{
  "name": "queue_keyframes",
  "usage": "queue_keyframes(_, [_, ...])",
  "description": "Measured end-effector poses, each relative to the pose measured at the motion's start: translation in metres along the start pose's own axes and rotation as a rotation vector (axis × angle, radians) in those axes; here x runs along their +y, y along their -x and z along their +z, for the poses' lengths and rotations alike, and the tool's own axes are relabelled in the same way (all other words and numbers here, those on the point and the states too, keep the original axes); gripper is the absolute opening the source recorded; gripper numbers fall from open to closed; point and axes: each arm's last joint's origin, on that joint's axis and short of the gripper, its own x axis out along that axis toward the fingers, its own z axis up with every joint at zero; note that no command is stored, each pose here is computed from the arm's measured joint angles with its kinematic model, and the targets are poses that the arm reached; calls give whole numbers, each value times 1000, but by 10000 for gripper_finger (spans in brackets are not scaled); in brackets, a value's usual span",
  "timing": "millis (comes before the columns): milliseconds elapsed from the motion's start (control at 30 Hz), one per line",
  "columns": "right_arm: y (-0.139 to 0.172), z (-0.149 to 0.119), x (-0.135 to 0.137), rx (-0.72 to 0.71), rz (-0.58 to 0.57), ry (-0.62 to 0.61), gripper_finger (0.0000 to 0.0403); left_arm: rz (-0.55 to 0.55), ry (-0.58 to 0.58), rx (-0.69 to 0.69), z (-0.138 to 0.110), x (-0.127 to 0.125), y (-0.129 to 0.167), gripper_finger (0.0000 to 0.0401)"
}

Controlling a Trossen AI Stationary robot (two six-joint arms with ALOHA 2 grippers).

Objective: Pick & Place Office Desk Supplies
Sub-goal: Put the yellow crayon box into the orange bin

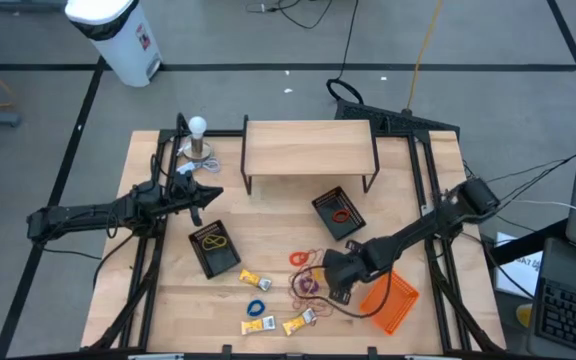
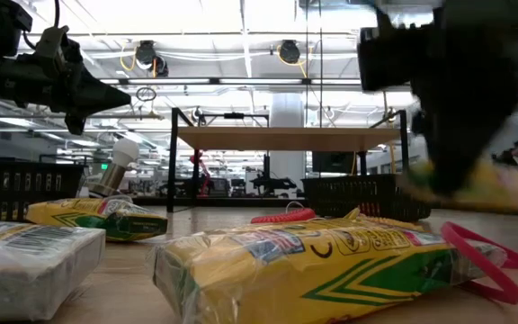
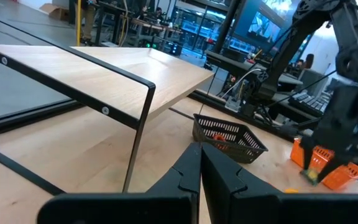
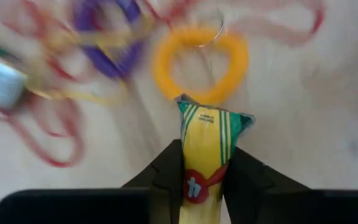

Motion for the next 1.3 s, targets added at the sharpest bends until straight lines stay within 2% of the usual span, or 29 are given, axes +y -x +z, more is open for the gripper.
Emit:
queue_keyframes(133, [26,4,1,-84,53,-9,94,0,0,1,0,0,0,10])
queue_keyframes(267, [62,8,6,-204,176,24,81,0,0,1,0,0,0,10])
queue_keyframes(400, [99,-1,6,-259,273,31,72,0,0,0,0,0,0,10])
queue_keyframes(533, [127,-17,2,-249,323,-10,77,1,-1,0,0,0,0,10])
queue_keyframes(667, [142,-37,1,-148,370,-81,78,1,0,1,0,0,0,10])
queue_keyframes(800, [144,-55,4,-22,369,-171,74,1,-4,1,0,0,0,10])
queue_keyframes(1000, [134,-77,3,101,210,-273,77,1,0,1,0,0,0,10])
queue_keyframes(1133, [113,-87,-3,141,108,-335,75,1,0,1,0,0,0,10])
queue_keyframes(1300, [80,-101,-15,216,29,-491,74,1,0,0,0,0,0,10])
